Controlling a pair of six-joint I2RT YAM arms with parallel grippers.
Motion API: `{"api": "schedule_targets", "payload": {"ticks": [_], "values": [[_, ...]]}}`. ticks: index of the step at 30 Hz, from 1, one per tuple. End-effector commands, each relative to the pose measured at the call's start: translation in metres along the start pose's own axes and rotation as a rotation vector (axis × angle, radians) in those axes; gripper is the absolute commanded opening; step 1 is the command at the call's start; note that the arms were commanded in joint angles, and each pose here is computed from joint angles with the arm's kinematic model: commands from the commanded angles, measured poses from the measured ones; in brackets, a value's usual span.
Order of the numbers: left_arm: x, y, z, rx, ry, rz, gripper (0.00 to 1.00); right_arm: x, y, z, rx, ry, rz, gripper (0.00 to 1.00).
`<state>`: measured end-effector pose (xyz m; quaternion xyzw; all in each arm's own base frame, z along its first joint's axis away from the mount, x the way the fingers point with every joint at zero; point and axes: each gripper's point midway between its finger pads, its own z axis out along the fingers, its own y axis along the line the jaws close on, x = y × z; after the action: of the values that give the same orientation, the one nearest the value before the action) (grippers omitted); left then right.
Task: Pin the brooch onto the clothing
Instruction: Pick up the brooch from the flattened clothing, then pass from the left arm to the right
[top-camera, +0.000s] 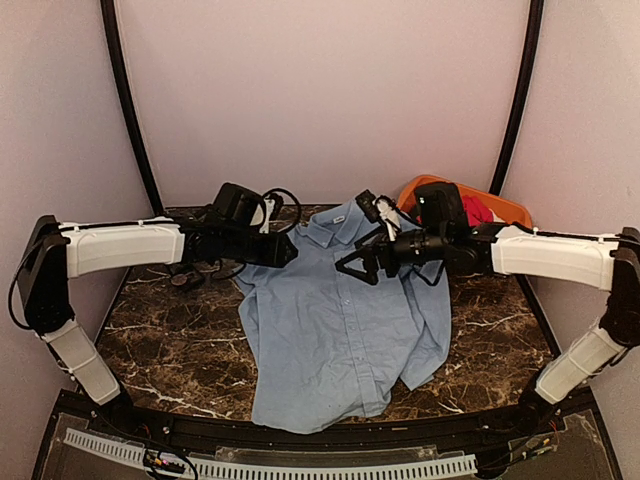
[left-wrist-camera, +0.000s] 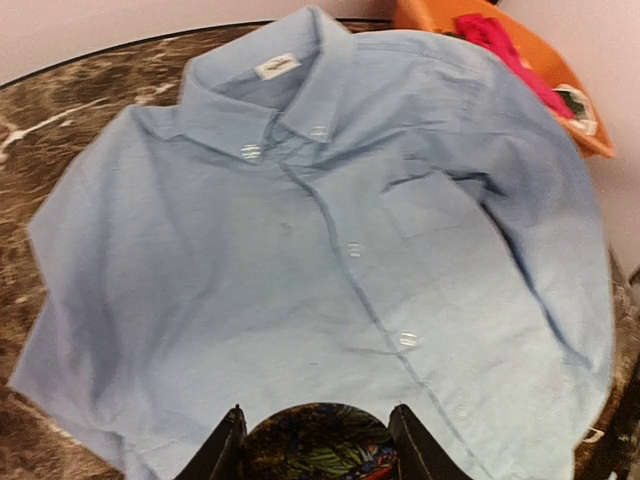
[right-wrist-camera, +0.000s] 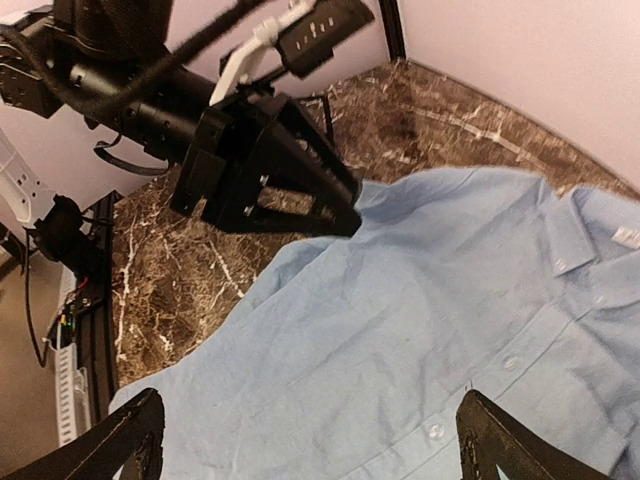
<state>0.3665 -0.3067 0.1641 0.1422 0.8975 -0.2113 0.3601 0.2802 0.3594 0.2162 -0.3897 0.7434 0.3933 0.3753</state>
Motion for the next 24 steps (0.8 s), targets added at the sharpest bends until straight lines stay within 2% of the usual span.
{"api": "schedule_targets", "payload": {"ticks": [1, 4, 8, 12, 14, 15, 16, 18, 24], "values": [[-0.005, -0.077, -0.039, 0.465, -0.013, -0.009, 0.42, -0.029, 0.010, -0.040, 0.104, -0.079, -0.301, 0.99], [-0.003, -0.097, -0.056, 0.611, 0.005, -0.044, 0.42, -0.038, 0.023, -0.057, 0.098, -0.148, -0.460, 0.99], [0.004, -0.118, -0.074, 0.815, 0.043, -0.118, 0.42, -0.036, 0.051, -0.072, 0.008, -0.224, -0.660, 0.99], [0.007, -0.133, -0.084, 0.965, 0.107, -0.174, 0.42, -0.016, 0.069, -0.080, -0.063, -0.231, -0.830, 0.99], [0.014, -0.140, -0.090, 1.042, 0.167, -0.189, 0.42, -0.014, 0.071, -0.085, -0.055, -0.232, -0.867, 0.99], [0.011, -0.143, -0.093, 1.076, 0.154, -0.180, 0.42, -0.014, 0.072, -0.086, -0.057, -0.231, -0.878, 0.99], [0.019, -0.143, -0.091, 1.098, 0.208, -0.216, 0.42, -0.013, 0.073, -0.086, -0.061, -0.229, -0.886, 0.99], [0.022, -0.147, -0.093, 1.158, 0.241, -0.245, 0.41, -0.011, 0.075, -0.085, -0.084, -0.222, -0.896, 0.99], [0.024, -0.152, -0.101, 1.276, 0.277, -0.313, 0.40, -0.008, 0.071, -0.069, -0.139, -0.164, -0.876, 0.99]]}}
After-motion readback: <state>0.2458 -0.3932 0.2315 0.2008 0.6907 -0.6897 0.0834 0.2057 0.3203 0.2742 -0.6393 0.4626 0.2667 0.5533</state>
